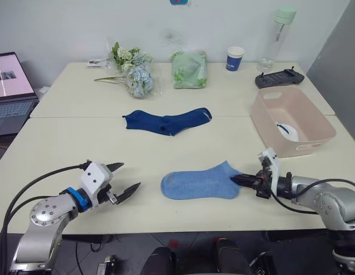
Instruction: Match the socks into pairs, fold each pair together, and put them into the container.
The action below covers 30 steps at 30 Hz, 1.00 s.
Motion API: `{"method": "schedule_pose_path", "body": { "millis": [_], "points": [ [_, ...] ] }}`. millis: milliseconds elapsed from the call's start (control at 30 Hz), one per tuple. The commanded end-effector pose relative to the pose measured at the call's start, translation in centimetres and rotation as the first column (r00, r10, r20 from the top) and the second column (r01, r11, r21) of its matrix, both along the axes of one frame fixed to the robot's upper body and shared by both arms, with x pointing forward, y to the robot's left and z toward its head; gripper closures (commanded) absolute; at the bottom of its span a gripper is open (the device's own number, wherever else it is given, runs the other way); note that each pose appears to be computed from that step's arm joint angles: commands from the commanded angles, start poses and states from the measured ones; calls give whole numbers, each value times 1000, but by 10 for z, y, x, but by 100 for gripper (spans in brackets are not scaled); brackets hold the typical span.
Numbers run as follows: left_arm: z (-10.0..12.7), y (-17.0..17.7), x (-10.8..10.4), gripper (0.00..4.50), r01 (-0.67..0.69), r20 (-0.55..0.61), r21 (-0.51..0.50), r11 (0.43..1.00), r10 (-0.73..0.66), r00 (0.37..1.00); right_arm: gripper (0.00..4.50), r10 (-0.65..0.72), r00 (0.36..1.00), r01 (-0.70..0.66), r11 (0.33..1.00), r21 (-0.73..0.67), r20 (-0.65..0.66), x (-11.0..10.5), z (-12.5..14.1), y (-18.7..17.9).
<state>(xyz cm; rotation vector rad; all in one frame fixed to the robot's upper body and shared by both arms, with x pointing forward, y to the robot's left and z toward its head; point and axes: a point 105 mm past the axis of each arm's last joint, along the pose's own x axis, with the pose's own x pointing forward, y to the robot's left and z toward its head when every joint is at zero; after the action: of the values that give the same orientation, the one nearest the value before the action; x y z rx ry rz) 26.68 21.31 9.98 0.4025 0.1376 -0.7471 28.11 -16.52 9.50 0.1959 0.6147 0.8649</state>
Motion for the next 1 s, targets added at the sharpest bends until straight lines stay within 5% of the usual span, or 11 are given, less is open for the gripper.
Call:
{"method": "schedule_pose_path", "body": {
  "millis": [33, 267, 567, 767, 1000],
  "points": [
    [23, -37, 3, 0, 144, 63, -38, 989, -142, 988, 444, 48, 998, -49, 999, 12, 31, 5, 22, -11],
    [28, -125, 10, 0, 425, 59, -111, 898, -421, 905, 444, 101, 995, -101, 995, -17, 0, 16, 19, -19],
    [-26, -180, 45, 0, 510, -31, -53, 859, -512, 858, 444, 139, 990, -139, 990, 35, 1, 17, 26, -9],
    [-19, -191, 56, 154, 522, 21, -144, 840, -525, 851, 450, 143, 990, -143, 989, 26, -3, 14, 25, -12],
    [-8, -191, 59, 373, 560, 56, -122, 819, -558, 828, 450, 127, 992, -127, 992, 19, -5, 16, 21, -16]
  ]
}}
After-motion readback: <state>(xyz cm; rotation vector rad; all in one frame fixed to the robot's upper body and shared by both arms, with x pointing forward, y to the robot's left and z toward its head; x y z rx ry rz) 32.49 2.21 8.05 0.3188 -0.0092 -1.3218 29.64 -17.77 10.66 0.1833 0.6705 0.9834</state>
